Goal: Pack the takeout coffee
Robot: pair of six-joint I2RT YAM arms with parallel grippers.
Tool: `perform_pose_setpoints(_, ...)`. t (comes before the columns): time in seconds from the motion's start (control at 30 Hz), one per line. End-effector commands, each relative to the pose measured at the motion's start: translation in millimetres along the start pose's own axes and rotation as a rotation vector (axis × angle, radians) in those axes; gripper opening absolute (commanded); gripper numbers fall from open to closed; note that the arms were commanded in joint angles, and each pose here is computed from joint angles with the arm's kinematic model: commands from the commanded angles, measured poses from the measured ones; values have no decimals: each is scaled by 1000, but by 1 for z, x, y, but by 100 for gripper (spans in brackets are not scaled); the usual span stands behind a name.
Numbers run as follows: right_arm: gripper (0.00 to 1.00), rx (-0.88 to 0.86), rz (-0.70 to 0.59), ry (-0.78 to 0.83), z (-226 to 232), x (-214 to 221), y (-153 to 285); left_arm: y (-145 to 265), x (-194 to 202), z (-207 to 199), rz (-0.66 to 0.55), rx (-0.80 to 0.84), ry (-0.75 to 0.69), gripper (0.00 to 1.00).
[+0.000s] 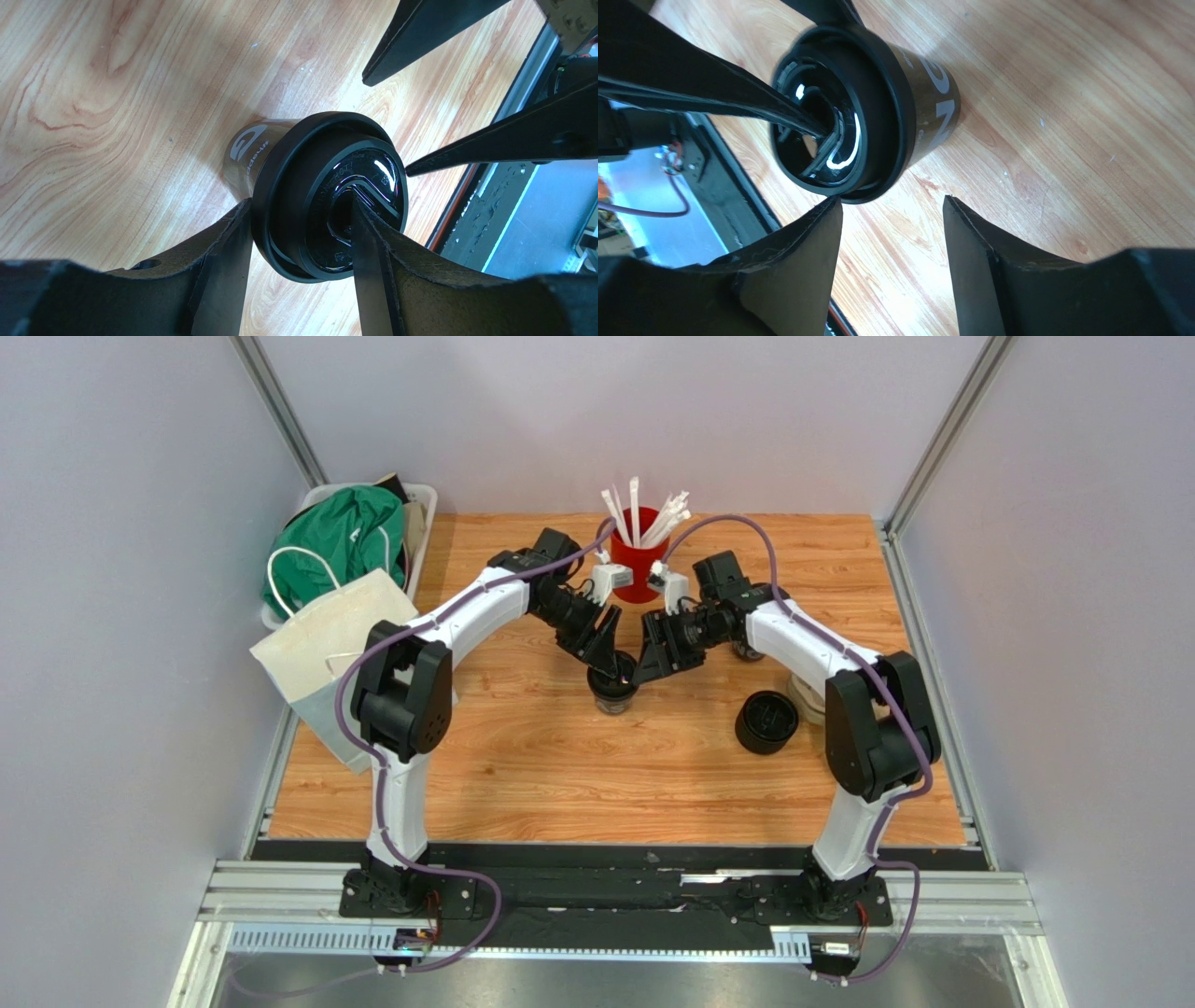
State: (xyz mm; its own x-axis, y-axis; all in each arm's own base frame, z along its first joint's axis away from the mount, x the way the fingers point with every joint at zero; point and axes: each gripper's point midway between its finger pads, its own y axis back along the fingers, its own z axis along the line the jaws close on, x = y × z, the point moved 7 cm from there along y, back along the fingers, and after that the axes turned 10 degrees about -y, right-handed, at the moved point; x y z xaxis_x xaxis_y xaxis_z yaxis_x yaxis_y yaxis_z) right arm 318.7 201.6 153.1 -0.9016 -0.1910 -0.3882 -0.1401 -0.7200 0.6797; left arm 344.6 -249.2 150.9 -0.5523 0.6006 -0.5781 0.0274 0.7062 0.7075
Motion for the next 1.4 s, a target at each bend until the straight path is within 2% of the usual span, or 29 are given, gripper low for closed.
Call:
perform_pose_setpoints(0.0, 60, -125, -67, -1, 24, -23, 15, -27, 45, 27, 213, -119, -10, 57)
perform_pose_setpoints(0.1, 61, -195, -63, -34, 26, -25, 14, -24, 43, 25, 205, -119, -14, 57)
perform_pose_setpoints(0.3, 62, -153, -123, -80, 25, -37, 11, -25, 41, 26, 191, -112, -7, 57)
perform_pose_setpoints(0.57, 61, -123, -135, -154, 15, -29, -11, -24, 36, 29, 146, -101, 33, 57)
perform_pose_setpoints(0.93, 54, -118, -94, -181, 13, -7, -28, -24, 36, 32, 125, -99, 52, 57)
perform_pose_setpoints(1.2, 44, -112, -93, -215, 8, -6, -35, -22, 35, 32, 115, -91, 53, 57)
perform_pose_setpoints(1.37, 42, -114, -84, -231, 8, -4, -41, -22, 33, 30, 97, -79, 50, 57)
